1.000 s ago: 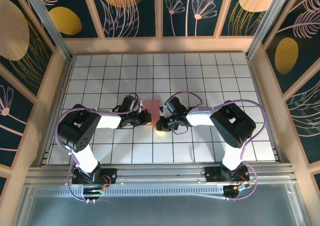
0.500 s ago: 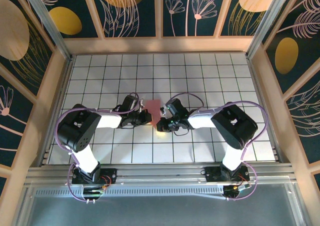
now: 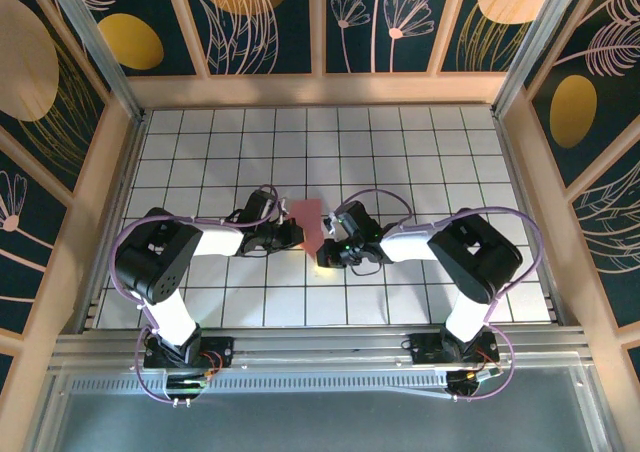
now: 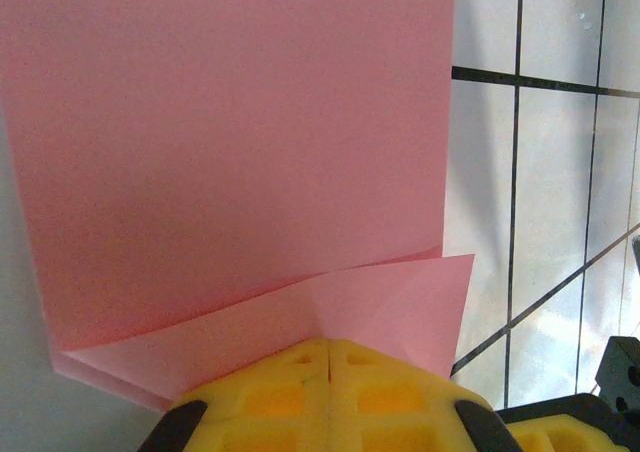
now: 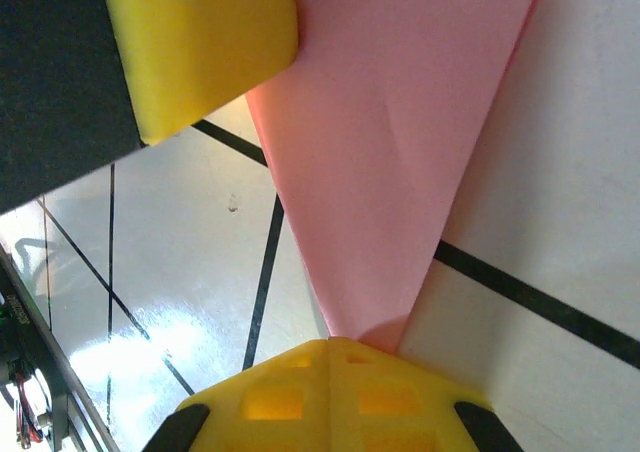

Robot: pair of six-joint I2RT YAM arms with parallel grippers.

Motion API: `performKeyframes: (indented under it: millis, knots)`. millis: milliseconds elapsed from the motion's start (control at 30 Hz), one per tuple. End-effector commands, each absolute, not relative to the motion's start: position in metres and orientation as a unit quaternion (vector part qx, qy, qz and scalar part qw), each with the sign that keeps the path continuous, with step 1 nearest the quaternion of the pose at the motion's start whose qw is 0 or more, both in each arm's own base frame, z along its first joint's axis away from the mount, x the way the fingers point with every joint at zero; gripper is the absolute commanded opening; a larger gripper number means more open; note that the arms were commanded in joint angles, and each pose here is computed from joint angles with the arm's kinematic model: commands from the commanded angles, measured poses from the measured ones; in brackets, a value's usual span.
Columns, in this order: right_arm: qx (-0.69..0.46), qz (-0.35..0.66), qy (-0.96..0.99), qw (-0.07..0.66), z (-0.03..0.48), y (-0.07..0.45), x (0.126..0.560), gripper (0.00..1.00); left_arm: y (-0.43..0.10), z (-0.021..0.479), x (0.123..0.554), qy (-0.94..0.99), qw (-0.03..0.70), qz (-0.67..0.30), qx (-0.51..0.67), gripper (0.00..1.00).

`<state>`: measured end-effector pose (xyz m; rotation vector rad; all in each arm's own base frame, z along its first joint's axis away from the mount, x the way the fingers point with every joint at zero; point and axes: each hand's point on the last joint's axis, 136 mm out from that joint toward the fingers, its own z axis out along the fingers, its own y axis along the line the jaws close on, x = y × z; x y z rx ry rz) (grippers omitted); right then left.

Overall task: Fold a paper plane with a square sheet of paper (fold left side to right side)
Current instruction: Third fold the triangle at the center of the table, then fourth fold the wing at the center of the table.

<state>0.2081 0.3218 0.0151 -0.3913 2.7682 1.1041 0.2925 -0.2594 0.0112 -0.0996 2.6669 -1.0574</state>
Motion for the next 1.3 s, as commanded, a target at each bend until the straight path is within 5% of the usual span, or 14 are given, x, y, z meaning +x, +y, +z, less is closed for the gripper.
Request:
performKeyframes:
  millis: [0, 233, 467, 600, 933, 1267]
  knots:
    - [-0.108, 0.278, 0.954, -0.033, -0.023, 0.276, 0.158, 0.0, -0.234, -0.034, 0.277, 0.946, 0.103, -0.298, -0.074, 0.0]
    - [-0.121, 0.31, 0.943, 0.018, 0.015, 0.287, 0.18, 0.02, -0.242, -0.028, 0.271, 0.937, 0.098, -0.323, -0.088, 0.0]
    - [-0.11, 0.337, 0.927, 0.126, 0.058, 0.283, 0.231, 0.42, -0.255, -0.012, 0.272, 0.915, 0.103, -0.374, -0.115, 0.0]
    - [-0.106, 0.334, 0.92, 0.177, 0.064, 0.278, 0.26, 0.53, -0.259, 0.004, 0.278, 0.907, 0.12, -0.388, -0.11, 0.0]
    - [-0.132, 0.36, 0.904, 0.187, 0.057, 0.305, 0.284, 0.55, -0.243, 0.065, 0.311, 0.9, 0.203, -0.373, -0.096, 0.29]
    - [-0.145, 0.401, 0.887, 0.181, 0.054, 0.326, 0.29, 0.49, -0.198, 0.065, 0.317, 0.897, 0.22, -0.358, -0.137, 0.4]
